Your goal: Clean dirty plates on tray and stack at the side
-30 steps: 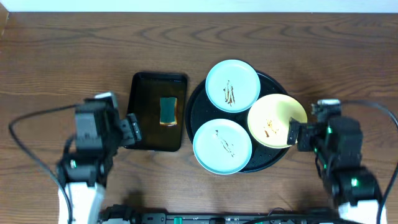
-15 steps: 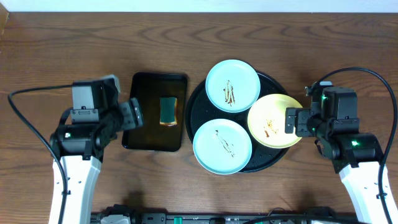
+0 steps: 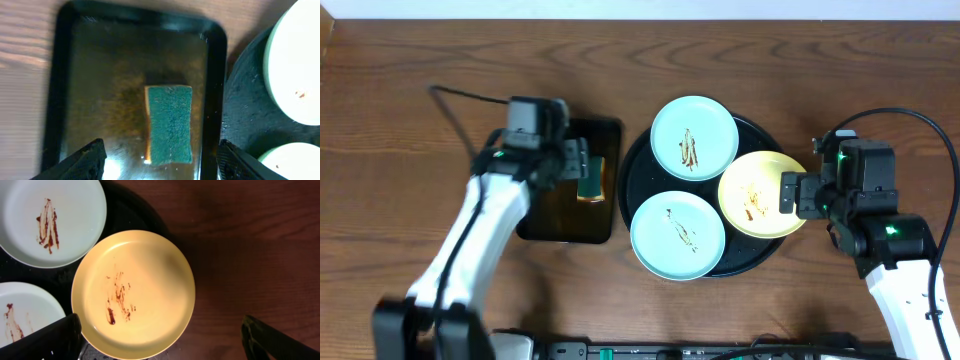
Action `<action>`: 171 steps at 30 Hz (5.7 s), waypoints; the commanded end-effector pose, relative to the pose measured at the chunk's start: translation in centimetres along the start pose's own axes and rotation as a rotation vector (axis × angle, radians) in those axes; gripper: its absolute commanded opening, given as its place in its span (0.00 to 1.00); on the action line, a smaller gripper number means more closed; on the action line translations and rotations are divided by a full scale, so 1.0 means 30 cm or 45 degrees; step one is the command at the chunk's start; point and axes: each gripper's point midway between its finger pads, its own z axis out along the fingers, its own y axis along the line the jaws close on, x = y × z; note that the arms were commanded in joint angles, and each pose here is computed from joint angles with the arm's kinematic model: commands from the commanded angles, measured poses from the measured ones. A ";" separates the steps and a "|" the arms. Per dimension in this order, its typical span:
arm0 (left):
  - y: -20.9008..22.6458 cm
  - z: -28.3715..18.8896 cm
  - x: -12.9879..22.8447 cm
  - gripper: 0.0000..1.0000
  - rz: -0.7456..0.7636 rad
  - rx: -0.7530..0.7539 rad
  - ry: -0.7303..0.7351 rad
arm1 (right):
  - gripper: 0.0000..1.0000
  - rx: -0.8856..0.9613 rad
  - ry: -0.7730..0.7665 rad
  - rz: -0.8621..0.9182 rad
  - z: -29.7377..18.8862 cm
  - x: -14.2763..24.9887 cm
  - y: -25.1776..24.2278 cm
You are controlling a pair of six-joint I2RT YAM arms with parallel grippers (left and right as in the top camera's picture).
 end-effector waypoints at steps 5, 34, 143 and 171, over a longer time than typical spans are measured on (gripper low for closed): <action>-0.034 0.185 0.094 0.67 0.050 -0.006 0.201 | 0.99 0.012 -0.029 -0.004 -0.015 -0.028 -0.005; -0.012 0.224 0.098 0.60 -0.061 -0.125 0.174 | 0.99 0.011 -0.023 -0.004 -0.015 -0.025 -0.005; 0.051 0.243 0.169 0.07 -0.052 -0.166 0.304 | 0.92 0.081 0.019 0.066 -0.016 0.005 -0.037; 0.040 0.107 0.092 0.08 -0.070 -0.174 0.152 | 0.89 -0.186 0.358 0.279 0.253 0.124 -0.117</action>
